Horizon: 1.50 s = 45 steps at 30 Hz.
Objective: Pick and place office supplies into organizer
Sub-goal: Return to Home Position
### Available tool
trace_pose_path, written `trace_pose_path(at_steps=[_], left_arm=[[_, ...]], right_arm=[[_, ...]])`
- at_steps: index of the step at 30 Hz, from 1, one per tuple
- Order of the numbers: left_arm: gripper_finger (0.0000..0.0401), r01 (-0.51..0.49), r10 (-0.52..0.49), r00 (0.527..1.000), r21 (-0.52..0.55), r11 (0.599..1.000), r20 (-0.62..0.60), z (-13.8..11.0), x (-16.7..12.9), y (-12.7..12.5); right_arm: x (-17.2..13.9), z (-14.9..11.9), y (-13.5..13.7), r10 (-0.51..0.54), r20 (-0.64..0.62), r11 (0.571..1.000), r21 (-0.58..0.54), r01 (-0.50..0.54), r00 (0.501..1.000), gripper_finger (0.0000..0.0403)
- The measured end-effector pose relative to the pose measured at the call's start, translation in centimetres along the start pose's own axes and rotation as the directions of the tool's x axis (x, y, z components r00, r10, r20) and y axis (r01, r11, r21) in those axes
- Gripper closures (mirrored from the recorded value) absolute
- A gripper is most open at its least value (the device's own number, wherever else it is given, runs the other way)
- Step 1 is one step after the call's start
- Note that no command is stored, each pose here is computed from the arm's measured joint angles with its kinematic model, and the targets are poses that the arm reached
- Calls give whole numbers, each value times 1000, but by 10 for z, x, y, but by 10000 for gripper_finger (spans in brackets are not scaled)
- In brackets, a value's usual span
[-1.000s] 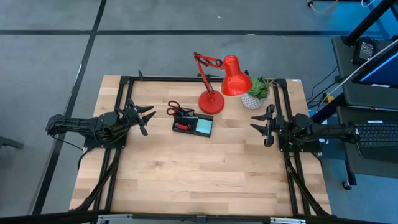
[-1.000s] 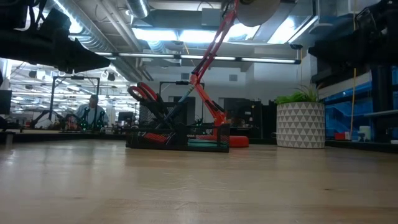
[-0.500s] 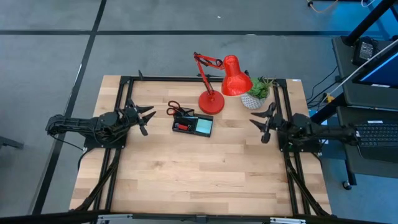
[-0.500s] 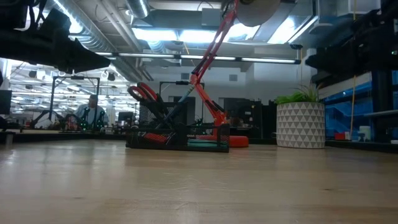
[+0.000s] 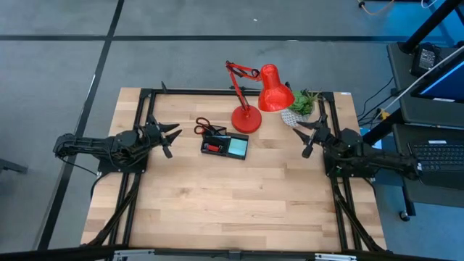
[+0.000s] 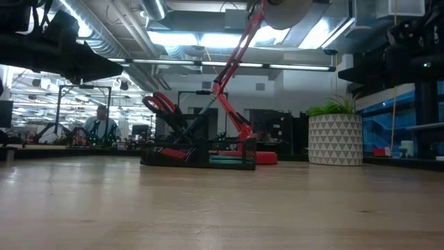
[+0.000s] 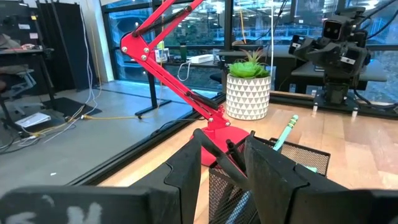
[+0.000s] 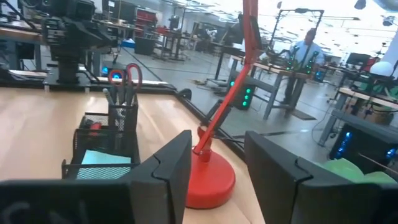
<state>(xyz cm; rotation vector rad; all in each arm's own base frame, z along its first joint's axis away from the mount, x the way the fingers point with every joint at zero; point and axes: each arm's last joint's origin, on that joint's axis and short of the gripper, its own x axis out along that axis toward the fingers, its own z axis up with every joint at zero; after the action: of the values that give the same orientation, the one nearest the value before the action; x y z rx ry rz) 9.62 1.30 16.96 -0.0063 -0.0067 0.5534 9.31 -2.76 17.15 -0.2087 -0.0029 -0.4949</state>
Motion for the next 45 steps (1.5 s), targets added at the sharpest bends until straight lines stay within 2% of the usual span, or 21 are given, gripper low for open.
trace_pose_path(at_steps=[6, 11, 45], left_arm=[[283, 0, 0, 1000, 0, 1000, 0, 0, 0, 0], [283, 0, 0, 1000, 0, 1000, 0, 0, 0, 0], [283, 0, 0, 1000, 0, 1000, 0, 0, 0, 0]], right_arm=[[0, 0, 0, -3, -1, 1000, 7, 3, 1000, 251], [0, 0, 0, -3, -1, 997, 82, 3, 1000, 251], [0, 0, 0, -3, -1, 997, 76, 3, 1000, 251]])
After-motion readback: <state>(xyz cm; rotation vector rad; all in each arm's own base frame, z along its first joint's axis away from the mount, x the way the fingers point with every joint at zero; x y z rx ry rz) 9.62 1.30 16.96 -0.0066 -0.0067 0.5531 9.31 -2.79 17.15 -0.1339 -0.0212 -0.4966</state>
